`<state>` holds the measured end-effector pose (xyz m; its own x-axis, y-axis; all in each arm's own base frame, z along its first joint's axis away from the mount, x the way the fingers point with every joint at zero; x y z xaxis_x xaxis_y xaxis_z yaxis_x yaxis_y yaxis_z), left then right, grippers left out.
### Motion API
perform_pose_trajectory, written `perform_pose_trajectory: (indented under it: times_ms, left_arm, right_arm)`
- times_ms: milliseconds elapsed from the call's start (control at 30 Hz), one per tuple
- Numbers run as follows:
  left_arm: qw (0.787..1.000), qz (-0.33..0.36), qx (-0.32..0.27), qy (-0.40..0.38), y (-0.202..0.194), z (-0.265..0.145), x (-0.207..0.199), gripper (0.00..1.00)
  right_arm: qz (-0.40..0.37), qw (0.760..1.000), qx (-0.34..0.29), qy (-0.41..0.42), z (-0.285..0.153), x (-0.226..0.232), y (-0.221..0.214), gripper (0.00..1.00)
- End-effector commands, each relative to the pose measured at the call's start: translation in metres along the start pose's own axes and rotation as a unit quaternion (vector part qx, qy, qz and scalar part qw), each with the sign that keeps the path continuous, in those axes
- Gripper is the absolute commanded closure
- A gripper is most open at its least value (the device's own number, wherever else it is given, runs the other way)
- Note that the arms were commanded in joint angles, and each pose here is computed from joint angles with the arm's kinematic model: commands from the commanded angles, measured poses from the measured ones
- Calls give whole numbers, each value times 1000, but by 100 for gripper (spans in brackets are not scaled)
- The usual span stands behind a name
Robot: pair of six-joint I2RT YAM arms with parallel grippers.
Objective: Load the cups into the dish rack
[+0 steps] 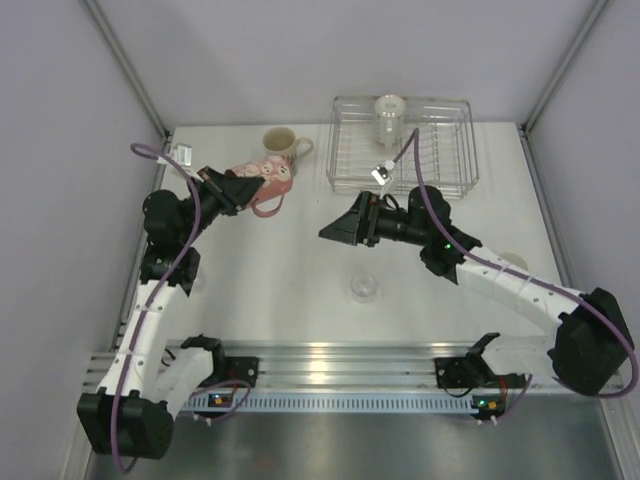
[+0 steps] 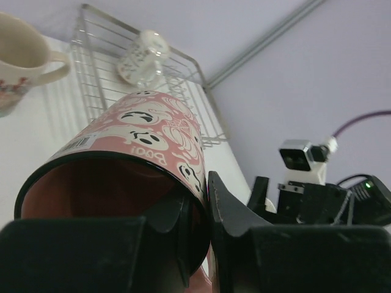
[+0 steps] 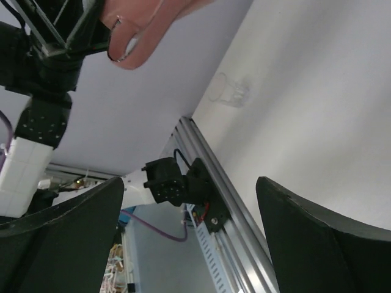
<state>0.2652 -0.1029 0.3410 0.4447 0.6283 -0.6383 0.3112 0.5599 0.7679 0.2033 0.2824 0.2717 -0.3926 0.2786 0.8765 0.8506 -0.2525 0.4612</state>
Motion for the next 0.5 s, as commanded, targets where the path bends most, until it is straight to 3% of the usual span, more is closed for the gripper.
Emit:
perform_pose_trajectory:
  times_ms: [0, 233, 367, 467]
  left_arm:
    - [981, 68, -74, -167, 25, -7, -63, 100]
    - [961, 91, -69, -251, -1, -5, -98, 100]
    - [961, 81, -74, -255, -9, -2, -102, 100]
    - [959, 72, -82, -262, -16, -2, -102, 100]
  right_arm:
    - [-2, 993, -16, 114, 21, 52, 15, 11]
    - [46, 986, -43, 156, 38, 70, 18, 15]
    - [52, 981, -64, 178, 39, 78, 18, 17]
    - [52, 978, -73, 187, 38, 80, 17, 30]
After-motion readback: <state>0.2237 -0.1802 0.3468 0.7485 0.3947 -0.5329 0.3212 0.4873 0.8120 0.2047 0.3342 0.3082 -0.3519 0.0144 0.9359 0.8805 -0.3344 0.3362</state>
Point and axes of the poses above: each gripper's point midway between its finger pads, its own z axis out along the fingers, its own x axis along the line the jaws close on, y = z × x, the point moved 5 cm from there along -z, back along the fingers, and after that the axes turned 6 degrees about z, right-handed, at the moved point
